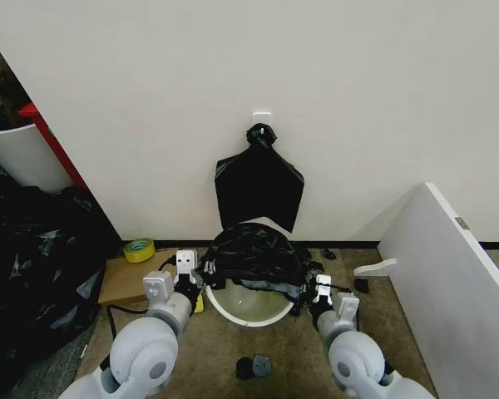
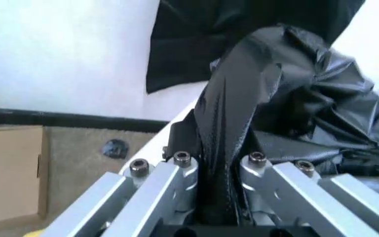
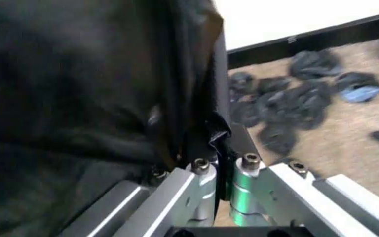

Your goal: Place the garbage bag over the trash bin.

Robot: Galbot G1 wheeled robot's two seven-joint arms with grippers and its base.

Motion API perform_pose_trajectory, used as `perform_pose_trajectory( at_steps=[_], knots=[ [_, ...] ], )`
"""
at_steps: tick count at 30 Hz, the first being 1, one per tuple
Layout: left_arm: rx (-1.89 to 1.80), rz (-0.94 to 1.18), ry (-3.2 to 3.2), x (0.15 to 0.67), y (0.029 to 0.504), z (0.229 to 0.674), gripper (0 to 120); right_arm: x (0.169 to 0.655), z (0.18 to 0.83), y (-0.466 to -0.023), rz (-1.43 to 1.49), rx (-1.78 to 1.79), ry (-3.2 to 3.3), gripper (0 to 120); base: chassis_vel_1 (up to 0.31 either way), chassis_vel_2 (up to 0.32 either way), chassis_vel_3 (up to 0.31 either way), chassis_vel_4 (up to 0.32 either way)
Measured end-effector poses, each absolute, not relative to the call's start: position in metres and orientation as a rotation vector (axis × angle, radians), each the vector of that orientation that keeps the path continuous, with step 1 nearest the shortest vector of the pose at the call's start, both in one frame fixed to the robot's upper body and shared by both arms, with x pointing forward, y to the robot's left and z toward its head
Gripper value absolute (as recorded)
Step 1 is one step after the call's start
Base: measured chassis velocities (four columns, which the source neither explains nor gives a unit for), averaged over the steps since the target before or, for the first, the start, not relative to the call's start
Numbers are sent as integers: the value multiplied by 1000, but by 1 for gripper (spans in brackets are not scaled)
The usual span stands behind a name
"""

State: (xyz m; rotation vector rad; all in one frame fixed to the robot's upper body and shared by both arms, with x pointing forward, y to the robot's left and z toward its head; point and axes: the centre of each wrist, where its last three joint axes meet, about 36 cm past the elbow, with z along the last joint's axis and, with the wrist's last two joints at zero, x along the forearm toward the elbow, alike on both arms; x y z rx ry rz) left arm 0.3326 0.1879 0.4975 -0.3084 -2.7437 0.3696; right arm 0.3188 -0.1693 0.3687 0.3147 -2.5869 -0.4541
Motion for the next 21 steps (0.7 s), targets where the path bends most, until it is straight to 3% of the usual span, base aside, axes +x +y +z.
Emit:
perform_pose_trajectory(
  at_steps=[5,11,16,18,21],
  knots=[
    [-305,386,-2762,342,190,499,5,299,370,-162,-462,403,-2597,3,0,0,0,0],
    [-274,392,-2765,352,189,487,5,286,359,-166,-299,584,-2803,26,0,0,0,0],
    [-265,392,-2762,355,189,483,5,283,347,-175,-175,663,-2884,32,0,0,0,0],
    [-258,386,-2760,357,189,478,5,278,334,-190,-18,773,-2952,52,0,0,0,0],
    [-257,377,-2754,358,190,474,5,270,327,-205,139,864,-2978,63,0,0,0,0]
  ],
)
